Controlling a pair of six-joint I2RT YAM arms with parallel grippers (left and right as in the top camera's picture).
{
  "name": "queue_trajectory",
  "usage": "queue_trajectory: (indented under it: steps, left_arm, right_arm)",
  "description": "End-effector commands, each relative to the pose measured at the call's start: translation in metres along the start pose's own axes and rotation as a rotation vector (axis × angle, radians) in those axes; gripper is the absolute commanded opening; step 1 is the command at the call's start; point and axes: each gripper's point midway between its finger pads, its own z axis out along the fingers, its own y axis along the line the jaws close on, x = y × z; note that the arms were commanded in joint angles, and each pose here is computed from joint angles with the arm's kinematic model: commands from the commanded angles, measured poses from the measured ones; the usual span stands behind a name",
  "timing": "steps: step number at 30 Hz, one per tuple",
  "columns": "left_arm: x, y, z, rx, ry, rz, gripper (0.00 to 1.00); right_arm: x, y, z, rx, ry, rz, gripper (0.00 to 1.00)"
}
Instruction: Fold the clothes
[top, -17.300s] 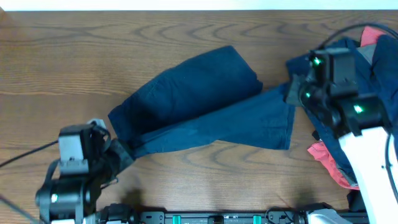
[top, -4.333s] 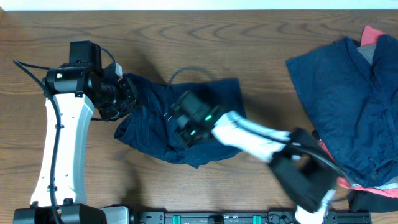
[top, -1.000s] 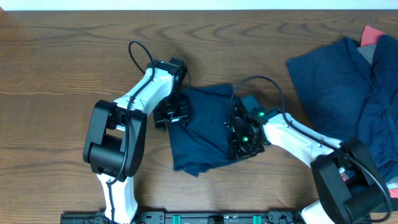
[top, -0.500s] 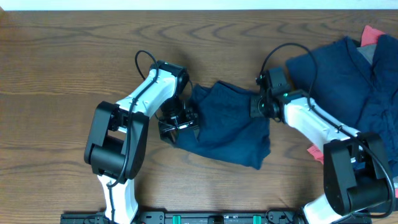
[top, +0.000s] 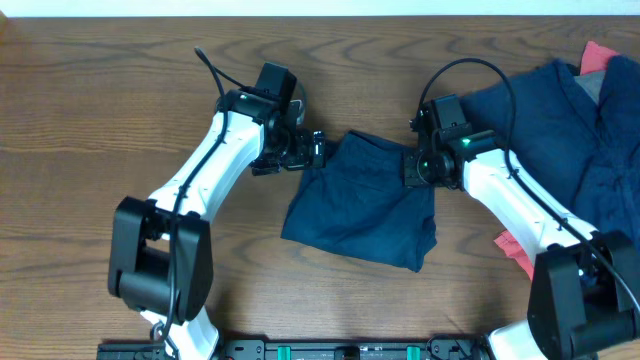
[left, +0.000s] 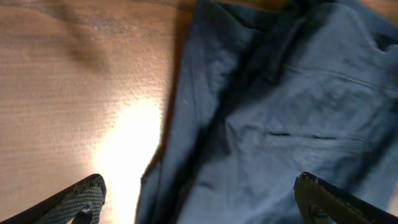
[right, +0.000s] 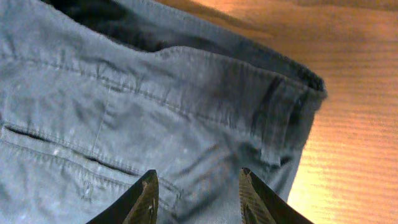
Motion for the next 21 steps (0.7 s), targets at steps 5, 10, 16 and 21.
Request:
queue_trajectory:
  steps: [5,10,16,21]
  left_arm:
    - [0.005,-0.009,0.043,0.1,0.102,0.077,0.98]
    - [0.014,-0.017,0.067,0.133,0.16,0.085,0.98]
    - [0.034,-0.036,0.083,0.167,0.227,0.131,0.81]
    - [0.034,-0.04,0.08,0.173,0.218,0.172,0.06]
  right_arm:
    - [-0.001,0.005,-0.011,-0.007,-0.009,-0.024,0.42]
    - [0.003,0.004,-0.011,-0.001,0.009,-0.023,0.41]
    - [0.006,0.003,-0.011,0.003,0.022,-0.021,0.4]
    - [0.01,0.002,-0.011,0.008,0.038,-0.02,0.41]
